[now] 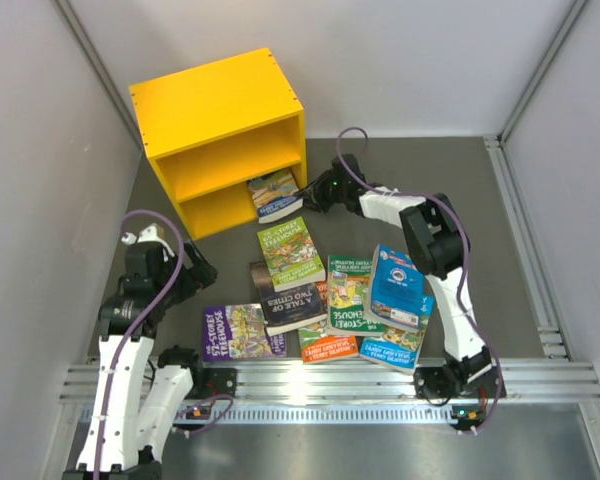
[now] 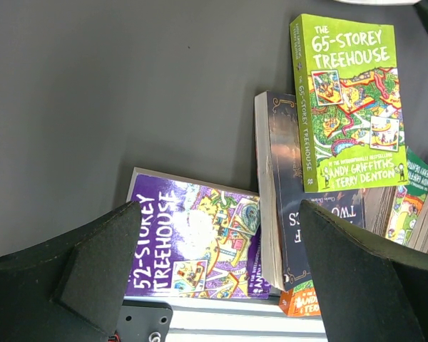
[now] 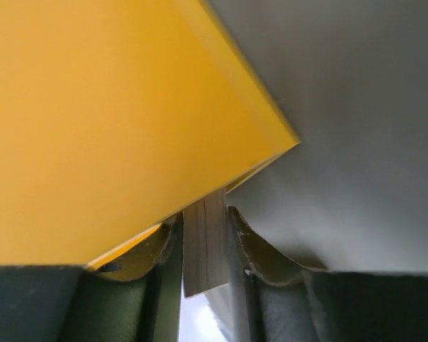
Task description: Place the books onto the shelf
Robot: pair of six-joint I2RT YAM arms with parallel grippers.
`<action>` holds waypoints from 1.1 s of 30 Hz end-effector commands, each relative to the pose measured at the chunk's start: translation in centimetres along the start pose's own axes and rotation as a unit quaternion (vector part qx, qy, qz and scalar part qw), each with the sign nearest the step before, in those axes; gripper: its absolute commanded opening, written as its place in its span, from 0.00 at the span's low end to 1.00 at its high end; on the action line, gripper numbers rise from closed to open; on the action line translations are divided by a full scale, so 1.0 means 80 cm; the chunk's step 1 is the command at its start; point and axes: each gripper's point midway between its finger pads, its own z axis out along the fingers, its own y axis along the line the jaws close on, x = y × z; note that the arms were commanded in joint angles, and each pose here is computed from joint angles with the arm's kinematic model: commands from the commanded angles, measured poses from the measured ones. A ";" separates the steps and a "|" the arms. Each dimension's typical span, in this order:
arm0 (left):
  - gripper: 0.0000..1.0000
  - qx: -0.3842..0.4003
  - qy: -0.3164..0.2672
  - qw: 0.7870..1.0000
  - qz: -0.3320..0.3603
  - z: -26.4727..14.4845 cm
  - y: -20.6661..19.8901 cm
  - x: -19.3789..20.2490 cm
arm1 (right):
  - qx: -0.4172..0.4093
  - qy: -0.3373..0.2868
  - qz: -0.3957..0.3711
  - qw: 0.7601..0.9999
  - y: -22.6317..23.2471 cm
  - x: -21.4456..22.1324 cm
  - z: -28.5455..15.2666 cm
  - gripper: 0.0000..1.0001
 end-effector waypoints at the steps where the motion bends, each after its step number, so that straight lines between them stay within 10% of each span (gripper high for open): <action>1: 0.96 0.007 0.000 1.000 0.010 0.001 -0.002 0.000 | -0.017 -0.042 0.050 0.998 0.023 -0.051 0.003 0.37; 2: 0.96 0.007 0.000 1.000 0.010 0.001 -0.002 0.000 | -0.015 -0.040 0.051 0.998 0.021 -0.055 0.003 0.60; 6: 0.96 0.007 -0.001 1.000 0.010 0.001 -0.002 0.000 | -0.008 -0.039 0.039 0.998 0.014 -0.061 -0.023 1.00; 15: 0.96 0.008 -0.008 1.000 0.009 -0.001 -0.002 -0.002 | 0.005 -0.013 -0.037 0.999 0.002 -0.025 -0.095 0.99; 19: 0.96 0.008 -0.010 1.000 0.009 -0.002 -0.002 -0.003 | 0.011 0.008 -0.041 0.999 -0.007 0.005 -0.093 0.57; 20: 0.96 0.008 -0.010 1.000 0.008 -0.002 -0.002 -0.003 | 0.005 0.016 -0.037 0.999 -0.006 0.015 -0.087 0.32; 23: 0.96 0.007 -0.010 1.000 0.007 -0.002 -0.002 -0.003 | 0.001 0.031 -0.042 0.999 -0.002 0.035 -0.073 0.09; 33: 0.96 0.010 -0.016 1.000 0.010 -0.005 -0.003 -0.004 | 0.015 0.058 -0.041 0.997 0.001 0.069 -0.020 0.00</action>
